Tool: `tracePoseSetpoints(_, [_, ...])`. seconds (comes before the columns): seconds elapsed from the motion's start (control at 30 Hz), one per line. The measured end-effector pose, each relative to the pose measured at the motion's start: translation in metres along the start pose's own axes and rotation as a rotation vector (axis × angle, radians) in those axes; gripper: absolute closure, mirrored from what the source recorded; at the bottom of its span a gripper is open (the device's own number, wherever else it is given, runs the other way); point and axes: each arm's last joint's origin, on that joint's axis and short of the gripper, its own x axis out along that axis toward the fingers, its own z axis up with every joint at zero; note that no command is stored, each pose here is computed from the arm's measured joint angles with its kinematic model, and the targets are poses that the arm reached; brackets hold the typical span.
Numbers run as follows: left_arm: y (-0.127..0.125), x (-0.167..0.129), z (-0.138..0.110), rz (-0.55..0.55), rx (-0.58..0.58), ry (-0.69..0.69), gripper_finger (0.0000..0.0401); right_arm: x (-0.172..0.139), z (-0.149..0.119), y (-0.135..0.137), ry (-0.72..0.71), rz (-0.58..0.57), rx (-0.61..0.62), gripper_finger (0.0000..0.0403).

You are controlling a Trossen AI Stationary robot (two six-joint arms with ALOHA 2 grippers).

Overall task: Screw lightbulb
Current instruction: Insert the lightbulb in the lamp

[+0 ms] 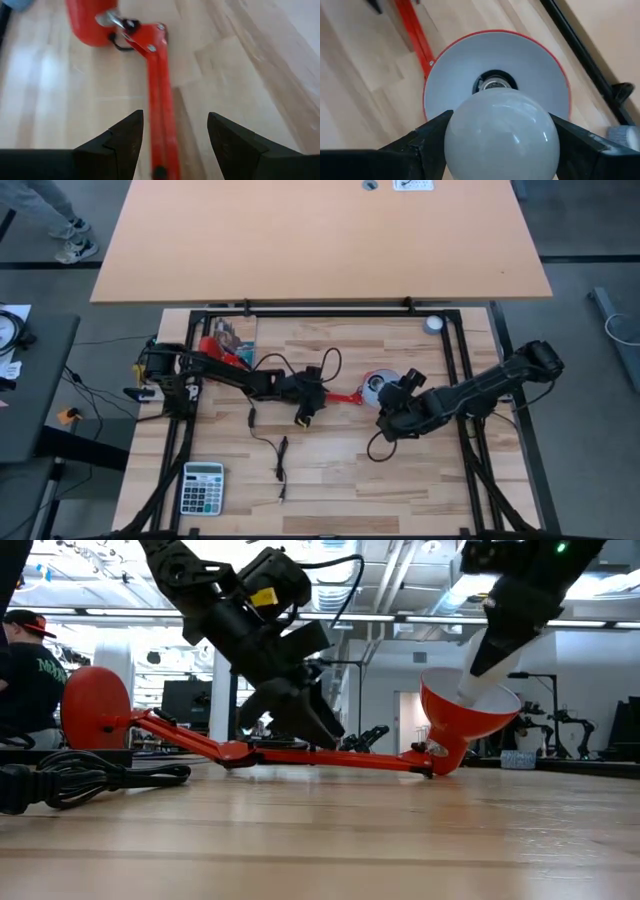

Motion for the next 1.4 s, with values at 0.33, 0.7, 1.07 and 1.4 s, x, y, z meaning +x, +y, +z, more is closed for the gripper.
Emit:
tracePoseSetpoints(0.33, [-0.004,0.013,-0.009,-0.016,0.005,0.047,0.0188,0.015,0.0,-0.002,-0.002,-0.009,0.055,0.0116])
tracePoseSetpoints(0.7, [-0.003,0.022,-0.01,0.003,0.055,0.083,0.0218,0.023,-0.002,-0.001,-0.012,-0.001,0.097,0.0116])
tracePoseSetpoints(1.07, [-0.003,0.022,-0.011,-0.001,0.085,0.101,0.0292,0.026,-0.002,0.002,-0.011,0.038,0.183,0.0116])
tracePoseSetpoints(1.4, [-0.002,0.022,-0.009,0.0,0.065,0.097,0.0311,0.026,-0.002,0.002,-0.004,0.036,0.219,0.0116])
